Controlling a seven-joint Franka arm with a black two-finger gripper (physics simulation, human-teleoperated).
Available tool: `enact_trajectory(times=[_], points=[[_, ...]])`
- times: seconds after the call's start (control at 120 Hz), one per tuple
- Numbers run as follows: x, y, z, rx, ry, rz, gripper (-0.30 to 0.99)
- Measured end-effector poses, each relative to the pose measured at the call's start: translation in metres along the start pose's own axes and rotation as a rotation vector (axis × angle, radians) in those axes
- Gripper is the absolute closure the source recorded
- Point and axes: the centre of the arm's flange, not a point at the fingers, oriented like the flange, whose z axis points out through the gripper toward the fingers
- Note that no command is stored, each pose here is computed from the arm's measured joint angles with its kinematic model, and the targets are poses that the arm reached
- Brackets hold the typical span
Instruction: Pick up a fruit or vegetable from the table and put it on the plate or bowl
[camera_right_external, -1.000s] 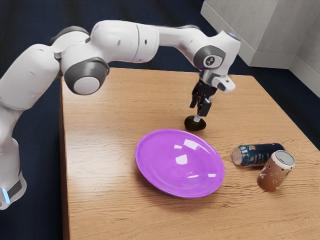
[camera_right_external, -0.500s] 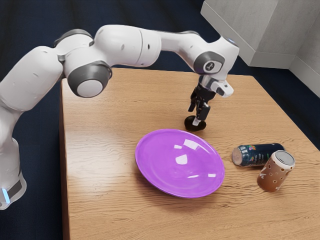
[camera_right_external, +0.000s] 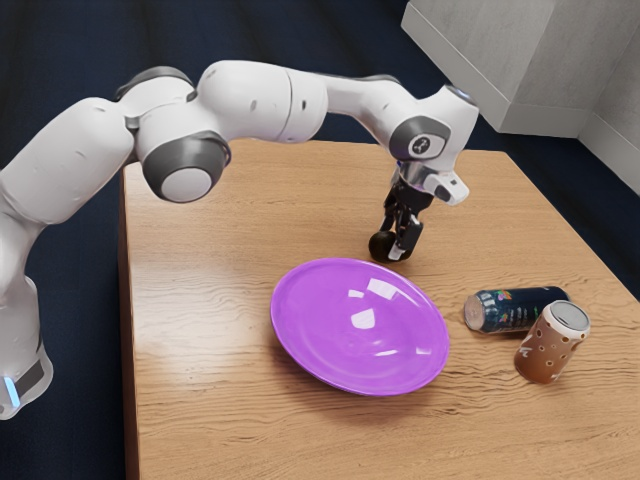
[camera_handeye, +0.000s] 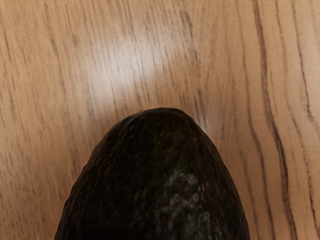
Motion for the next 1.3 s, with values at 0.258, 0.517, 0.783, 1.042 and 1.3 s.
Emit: enact_trajectory(times=[0.258,0.517,0.783,1.042,1.3], points=[[0.003,0.000,0.010,-0.002,-0.008,-0.003,0.12],[0.003,-0.005,0.009,0.003,-0.005,-0.009,0.37],[-0.006,0.013,-0.026,0.002,0.032,0.032,0.41],[-0.018,0.144,-0.087,0.001,0.070,0.261,0.39],[-0.070,0.167,-0.072,0.002,-0.070,0.326,0.38]])
